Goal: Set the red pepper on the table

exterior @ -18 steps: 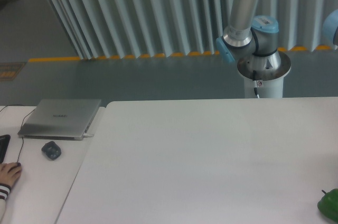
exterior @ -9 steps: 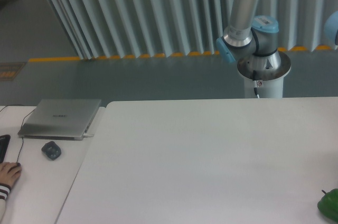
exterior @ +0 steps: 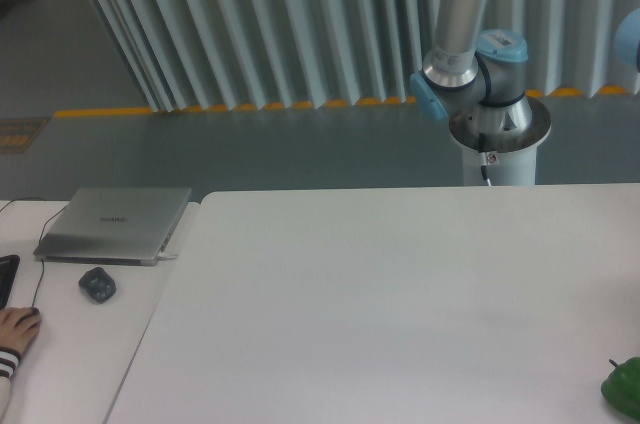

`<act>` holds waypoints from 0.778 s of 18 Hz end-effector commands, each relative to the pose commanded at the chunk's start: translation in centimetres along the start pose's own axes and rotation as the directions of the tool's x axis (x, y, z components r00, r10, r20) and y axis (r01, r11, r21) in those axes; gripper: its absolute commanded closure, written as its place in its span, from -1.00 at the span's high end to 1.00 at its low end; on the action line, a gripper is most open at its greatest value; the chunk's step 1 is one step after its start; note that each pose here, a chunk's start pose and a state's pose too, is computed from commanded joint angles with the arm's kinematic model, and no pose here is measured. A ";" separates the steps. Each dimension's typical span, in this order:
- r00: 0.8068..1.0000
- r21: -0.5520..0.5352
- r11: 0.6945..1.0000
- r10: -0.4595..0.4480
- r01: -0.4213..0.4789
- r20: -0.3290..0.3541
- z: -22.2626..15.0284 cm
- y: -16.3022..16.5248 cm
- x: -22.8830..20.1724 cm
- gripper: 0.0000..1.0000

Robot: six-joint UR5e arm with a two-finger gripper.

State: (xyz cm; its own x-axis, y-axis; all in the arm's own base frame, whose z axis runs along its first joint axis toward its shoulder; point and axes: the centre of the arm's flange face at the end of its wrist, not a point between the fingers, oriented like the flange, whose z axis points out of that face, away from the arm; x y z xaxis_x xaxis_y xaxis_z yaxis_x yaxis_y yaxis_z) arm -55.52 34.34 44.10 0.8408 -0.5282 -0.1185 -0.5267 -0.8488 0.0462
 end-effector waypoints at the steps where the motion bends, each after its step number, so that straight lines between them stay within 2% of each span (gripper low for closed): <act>1: 0.998 -0.045 0.997 0.066 -0.066 -0.018 0.1 2.2 0.0 1.00; 3: 0.996 -0.054 0.995 0.088 -0.089 -0.031 1.0 4.4 -0.4 1.00; 5: 0.996 -0.068 0.994 0.086 -0.088 -0.033 1.0 4.7 -0.8 1.00; 6: 0.994 -0.099 0.990 0.093 -0.097 -0.052 1.7 4.7 -1.0 1.00; 14: 0.994 -0.107 0.990 0.088 -0.095 -0.066 2.5 4.0 -1.1 1.00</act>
State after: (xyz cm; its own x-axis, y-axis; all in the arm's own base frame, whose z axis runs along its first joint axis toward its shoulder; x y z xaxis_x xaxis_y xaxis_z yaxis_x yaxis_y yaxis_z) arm -58.90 31.61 41.90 0.7976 -0.6012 -0.0484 -0.5875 -0.7926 0.1635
